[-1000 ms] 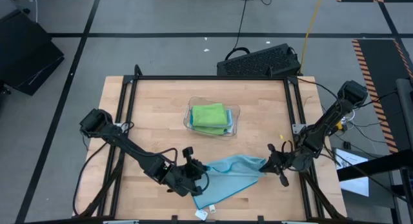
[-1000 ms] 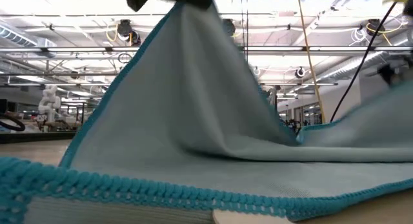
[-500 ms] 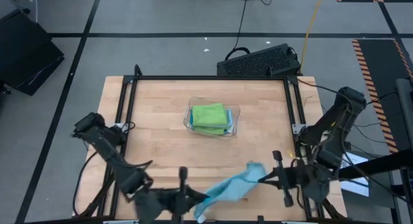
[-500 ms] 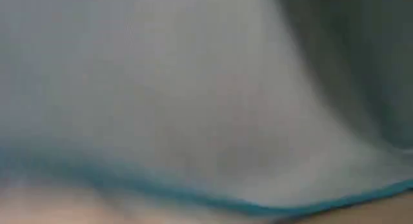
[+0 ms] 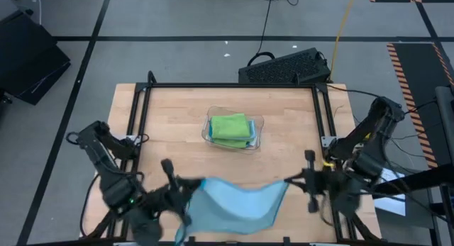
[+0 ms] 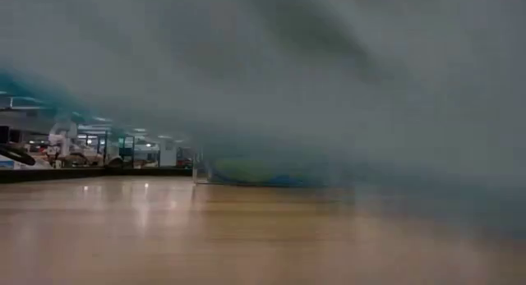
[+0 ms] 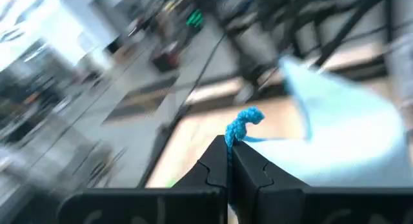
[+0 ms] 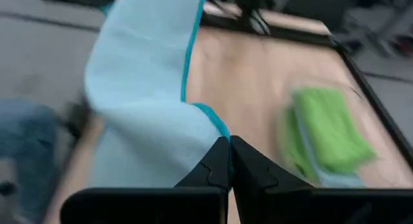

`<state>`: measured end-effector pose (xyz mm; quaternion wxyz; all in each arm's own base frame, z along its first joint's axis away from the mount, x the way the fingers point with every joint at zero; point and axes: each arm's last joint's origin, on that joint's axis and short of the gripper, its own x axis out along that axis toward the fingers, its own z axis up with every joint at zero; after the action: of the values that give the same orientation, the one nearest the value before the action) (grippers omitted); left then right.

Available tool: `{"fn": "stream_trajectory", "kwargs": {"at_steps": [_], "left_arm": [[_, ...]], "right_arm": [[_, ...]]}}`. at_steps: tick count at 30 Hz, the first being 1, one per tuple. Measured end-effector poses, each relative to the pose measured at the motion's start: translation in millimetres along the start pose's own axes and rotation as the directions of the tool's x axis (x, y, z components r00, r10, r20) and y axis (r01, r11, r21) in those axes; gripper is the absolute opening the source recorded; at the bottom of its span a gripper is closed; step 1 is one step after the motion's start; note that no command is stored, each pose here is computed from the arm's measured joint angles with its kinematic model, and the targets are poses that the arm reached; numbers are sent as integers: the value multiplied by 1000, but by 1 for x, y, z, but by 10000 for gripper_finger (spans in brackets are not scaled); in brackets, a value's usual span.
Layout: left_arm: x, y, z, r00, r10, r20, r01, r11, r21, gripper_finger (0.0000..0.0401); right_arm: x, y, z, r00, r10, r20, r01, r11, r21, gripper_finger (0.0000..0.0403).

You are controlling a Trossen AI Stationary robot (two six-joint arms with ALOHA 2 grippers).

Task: Fold microfiber towels
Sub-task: Fold the blue microfiber cloth

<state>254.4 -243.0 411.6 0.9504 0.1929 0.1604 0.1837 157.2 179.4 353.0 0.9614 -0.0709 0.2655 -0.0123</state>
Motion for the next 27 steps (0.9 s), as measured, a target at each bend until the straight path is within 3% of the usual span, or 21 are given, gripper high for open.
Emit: {"fn": "stream_trajectory", "kwargs": {"at_steps": [7,10,13,17,21,24,27], "left_arm": [[36,16,-64,950,165,-264,-178,984,-27,5],[47,23,-84,915,239,-326,-238,970,44,4],[57,30,-100,874,286,-393,-302,953,22,4],[67,28,-116,838,267,-476,-313,949,-19,6],[69,17,-125,836,209,-507,-284,956,-73,4],[68,4,-120,872,128,-472,-212,969,-129,8],[63,-13,-100,924,-9,-382,-56,986,-158,4]], "right_arm": [[43,-49,-48,968,-216,-127,210,976,-64,0],[56,-79,-59,942,-307,-136,297,951,-89,0],[66,-103,-67,926,-359,-116,351,933,-83,0],[75,-117,-82,966,-250,-64,249,968,-24,0],[80,-118,-101,986,-158,-46,159,987,14,0],[78,-113,-106,998,-44,-44,48,995,90,0],[70,-99,-98,992,124,12,-125,977,173,0]]}}
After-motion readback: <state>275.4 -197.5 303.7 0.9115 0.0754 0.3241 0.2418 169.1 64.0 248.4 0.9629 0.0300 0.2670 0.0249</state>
